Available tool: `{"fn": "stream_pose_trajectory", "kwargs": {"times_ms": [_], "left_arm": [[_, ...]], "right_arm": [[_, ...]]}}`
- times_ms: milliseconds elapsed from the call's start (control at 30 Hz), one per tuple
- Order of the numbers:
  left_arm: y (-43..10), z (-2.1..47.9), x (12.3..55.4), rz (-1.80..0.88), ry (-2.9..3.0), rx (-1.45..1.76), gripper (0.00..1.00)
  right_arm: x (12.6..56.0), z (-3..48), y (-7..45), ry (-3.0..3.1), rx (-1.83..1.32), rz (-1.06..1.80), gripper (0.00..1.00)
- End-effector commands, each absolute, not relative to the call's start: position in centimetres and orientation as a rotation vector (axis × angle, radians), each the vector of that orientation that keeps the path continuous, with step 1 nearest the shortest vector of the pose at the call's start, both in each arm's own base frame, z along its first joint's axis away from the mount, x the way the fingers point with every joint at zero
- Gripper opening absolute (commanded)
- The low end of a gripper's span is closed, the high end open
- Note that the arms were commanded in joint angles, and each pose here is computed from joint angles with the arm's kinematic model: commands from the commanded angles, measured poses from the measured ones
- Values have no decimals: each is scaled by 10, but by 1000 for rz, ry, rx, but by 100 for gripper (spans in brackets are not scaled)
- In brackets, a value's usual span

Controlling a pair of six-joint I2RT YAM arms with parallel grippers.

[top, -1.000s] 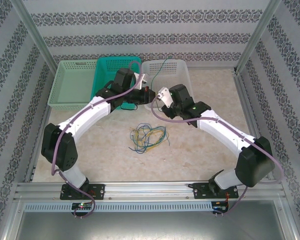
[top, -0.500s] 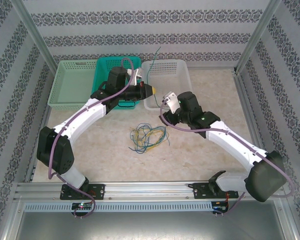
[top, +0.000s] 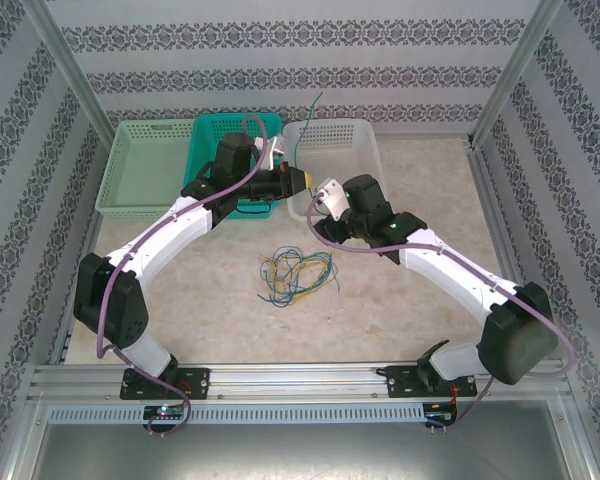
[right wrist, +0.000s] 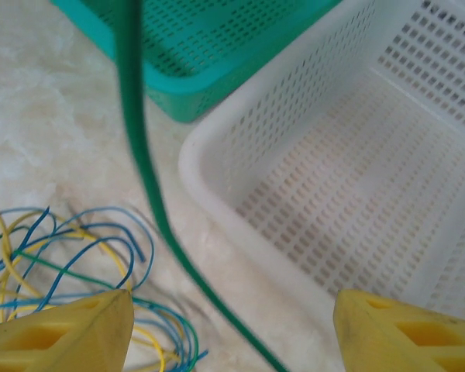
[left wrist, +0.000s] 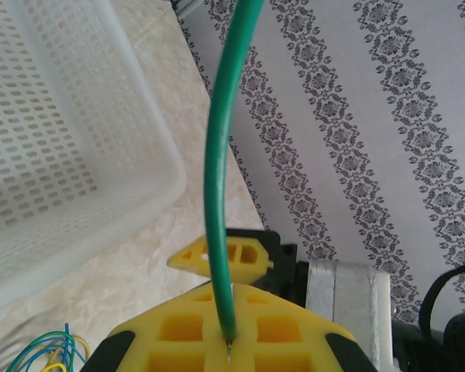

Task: Untangle the cables

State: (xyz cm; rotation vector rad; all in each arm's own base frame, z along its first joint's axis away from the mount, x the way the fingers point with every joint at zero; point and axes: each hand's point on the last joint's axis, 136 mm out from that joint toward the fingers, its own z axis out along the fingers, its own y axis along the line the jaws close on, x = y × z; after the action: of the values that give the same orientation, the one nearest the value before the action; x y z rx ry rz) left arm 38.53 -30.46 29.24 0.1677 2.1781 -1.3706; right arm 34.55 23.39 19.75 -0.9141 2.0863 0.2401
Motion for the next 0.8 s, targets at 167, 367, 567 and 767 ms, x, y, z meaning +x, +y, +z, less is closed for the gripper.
{"fn": "stream_pose_trajectory", "kwargs": {"times_ms": [167,367,567,767], "left_arm": [[-307,311,397,-1422,2096,160,0],[-291,314,416,-1382,2039,54,0],[-296,315,428,-1419,1989,14,0],[-292,303,437,-1317,2055,12,54]], "right_arm": [[362,192,255,2104,-924,263,39],[363,196,234,2195,-638,419,9],[364,213,233,2193,-383,664,0],[368,227,244,2189,-458,743,0]]}}
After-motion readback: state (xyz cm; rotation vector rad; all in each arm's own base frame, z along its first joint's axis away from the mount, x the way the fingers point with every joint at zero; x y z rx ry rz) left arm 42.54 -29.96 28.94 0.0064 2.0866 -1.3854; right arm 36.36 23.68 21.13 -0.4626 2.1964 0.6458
